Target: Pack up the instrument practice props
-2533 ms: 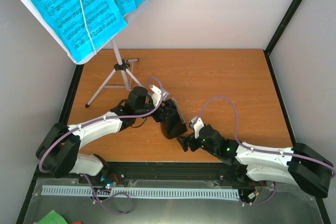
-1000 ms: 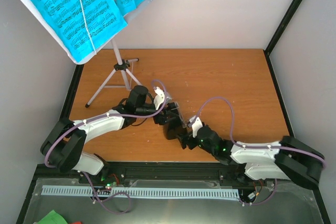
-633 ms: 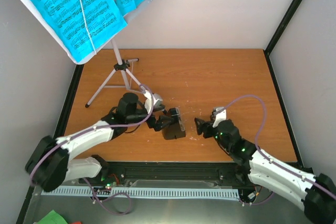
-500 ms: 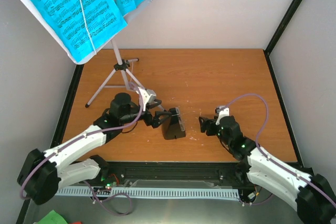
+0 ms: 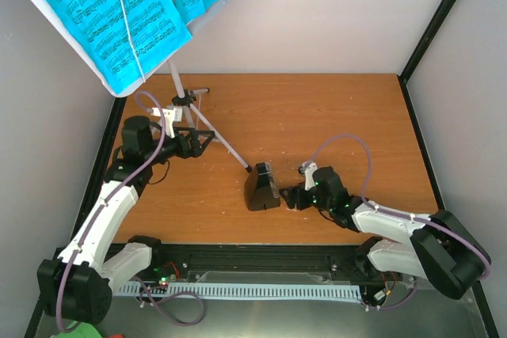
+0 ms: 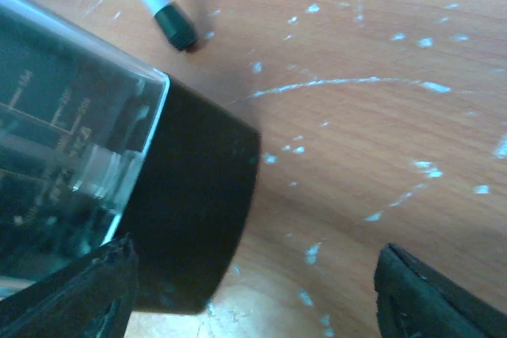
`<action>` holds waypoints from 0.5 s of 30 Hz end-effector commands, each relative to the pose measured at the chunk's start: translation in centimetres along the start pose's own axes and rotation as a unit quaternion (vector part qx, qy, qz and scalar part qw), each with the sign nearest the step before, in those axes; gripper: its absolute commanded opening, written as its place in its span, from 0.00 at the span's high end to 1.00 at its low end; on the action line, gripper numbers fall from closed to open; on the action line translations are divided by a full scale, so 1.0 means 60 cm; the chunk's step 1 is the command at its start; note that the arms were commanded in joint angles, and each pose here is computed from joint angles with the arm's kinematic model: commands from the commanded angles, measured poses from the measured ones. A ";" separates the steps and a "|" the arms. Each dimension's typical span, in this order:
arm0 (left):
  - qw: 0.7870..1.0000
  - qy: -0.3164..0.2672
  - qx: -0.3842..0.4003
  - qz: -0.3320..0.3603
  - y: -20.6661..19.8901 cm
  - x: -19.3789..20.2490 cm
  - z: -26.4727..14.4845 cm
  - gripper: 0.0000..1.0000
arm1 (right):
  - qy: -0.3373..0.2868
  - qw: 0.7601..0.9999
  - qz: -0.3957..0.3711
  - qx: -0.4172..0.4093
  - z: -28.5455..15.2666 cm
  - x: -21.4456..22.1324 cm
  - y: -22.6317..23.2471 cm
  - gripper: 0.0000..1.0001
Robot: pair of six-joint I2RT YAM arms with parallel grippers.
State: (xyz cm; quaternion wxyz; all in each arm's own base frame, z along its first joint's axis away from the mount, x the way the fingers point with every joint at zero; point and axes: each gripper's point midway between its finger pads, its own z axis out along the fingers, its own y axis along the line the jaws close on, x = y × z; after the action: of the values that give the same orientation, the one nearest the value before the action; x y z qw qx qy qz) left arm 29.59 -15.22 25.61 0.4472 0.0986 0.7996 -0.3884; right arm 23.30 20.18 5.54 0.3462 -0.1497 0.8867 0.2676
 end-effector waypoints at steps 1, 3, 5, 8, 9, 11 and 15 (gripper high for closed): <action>0.999 0.022 -0.018 0.028 0.009 -0.020 -0.013 0.00 | 0.004 0.995 -0.050 -0.085 0.016 0.011 0.081 0.20; 0.998 0.020 -0.038 0.051 0.018 -0.032 -0.014 0.01 | 0.011 0.992 -0.069 -0.108 0.020 0.019 0.116 0.23; 0.996 0.011 -0.058 0.073 0.025 -0.047 -0.017 0.00 | 0.018 0.989 -0.086 -0.121 0.021 0.027 0.144 0.25; 0.990 -0.013 -0.089 0.105 0.036 -0.065 -0.024 0.01 | 0.009 0.991 -0.084 -0.104 0.011 0.023 0.143 0.26; 0.989 -0.020 -0.097 0.113 0.039 -0.068 -0.027 0.01 | 0.001 0.992 -0.085 -0.094 0.004 0.019 0.137 0.25; 0.984 -0.034 -0.115 0.128 0.047 -0.072 -0.032 0.01 | -0.020 0.992 -0.091 -0.086 -0.018 0.004 0.133 0.23; 0.976 -0.053 -0.146 0.151 0.067 -0.065 -0.041 0.01 | -0.079 0.981 -0.130 -0.118 -0.078 -0.058 0.170 0.08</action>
State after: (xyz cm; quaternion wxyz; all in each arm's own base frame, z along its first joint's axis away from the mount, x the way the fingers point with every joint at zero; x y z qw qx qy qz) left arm 31.88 -11.65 26.63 0.5055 0.1242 0.8134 -0.2596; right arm 18.36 26.11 9.79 0.3717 -0.2618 0.8271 0.3305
